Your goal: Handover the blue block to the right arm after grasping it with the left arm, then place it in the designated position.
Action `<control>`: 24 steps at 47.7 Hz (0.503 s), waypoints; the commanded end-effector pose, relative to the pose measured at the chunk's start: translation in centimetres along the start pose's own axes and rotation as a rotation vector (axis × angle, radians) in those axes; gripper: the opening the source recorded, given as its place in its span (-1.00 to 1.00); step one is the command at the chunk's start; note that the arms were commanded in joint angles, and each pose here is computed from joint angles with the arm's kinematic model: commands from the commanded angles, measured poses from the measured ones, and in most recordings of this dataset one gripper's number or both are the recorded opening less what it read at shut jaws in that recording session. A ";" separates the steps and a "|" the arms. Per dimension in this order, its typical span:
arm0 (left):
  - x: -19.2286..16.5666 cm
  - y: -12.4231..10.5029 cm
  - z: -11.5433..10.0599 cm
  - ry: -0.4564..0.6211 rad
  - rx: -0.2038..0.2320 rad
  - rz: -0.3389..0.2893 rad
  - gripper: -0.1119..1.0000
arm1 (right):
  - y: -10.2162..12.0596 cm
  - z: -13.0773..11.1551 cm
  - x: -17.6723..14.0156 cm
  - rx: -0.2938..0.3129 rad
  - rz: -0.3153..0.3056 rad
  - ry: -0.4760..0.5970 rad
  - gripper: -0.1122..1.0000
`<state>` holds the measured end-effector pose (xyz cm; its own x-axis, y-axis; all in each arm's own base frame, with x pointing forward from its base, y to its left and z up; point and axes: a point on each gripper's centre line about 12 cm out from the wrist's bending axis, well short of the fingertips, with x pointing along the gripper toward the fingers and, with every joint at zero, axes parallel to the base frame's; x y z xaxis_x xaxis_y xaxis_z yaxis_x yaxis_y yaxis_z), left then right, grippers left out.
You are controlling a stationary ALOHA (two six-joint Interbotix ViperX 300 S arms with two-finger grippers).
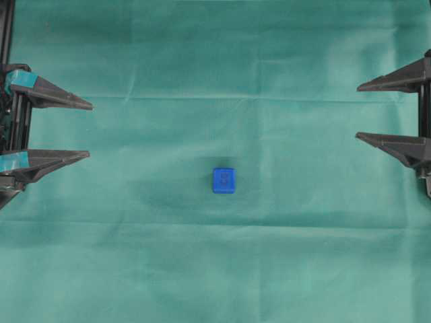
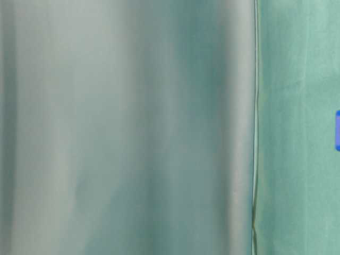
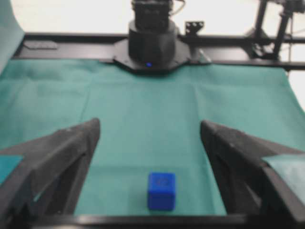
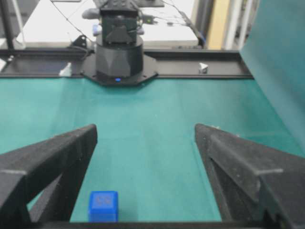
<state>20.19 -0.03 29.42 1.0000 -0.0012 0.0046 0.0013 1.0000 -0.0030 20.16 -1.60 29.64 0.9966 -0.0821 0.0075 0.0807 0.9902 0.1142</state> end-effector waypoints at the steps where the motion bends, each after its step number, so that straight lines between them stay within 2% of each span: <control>1: 0.2 0.0 1.0 -0.025 0.001 -0.002 1.00 | 0.0 0.9 0.2 0.000 -0.003 -0.017 0.90; 24: 0.7 0.0 1.0 -0.021 -0.002 -0.002 1.00 | 0.0 0.8 0.3 -0.003 -0.003 -0.005 0.90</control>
<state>20.34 -0.03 29.43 1.0000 -0.0012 0.0031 0.0013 1.0000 -0.0046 20.17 -1.62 29.45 0.9965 -0.0828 -0.0124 0.0837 0.9899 0.1142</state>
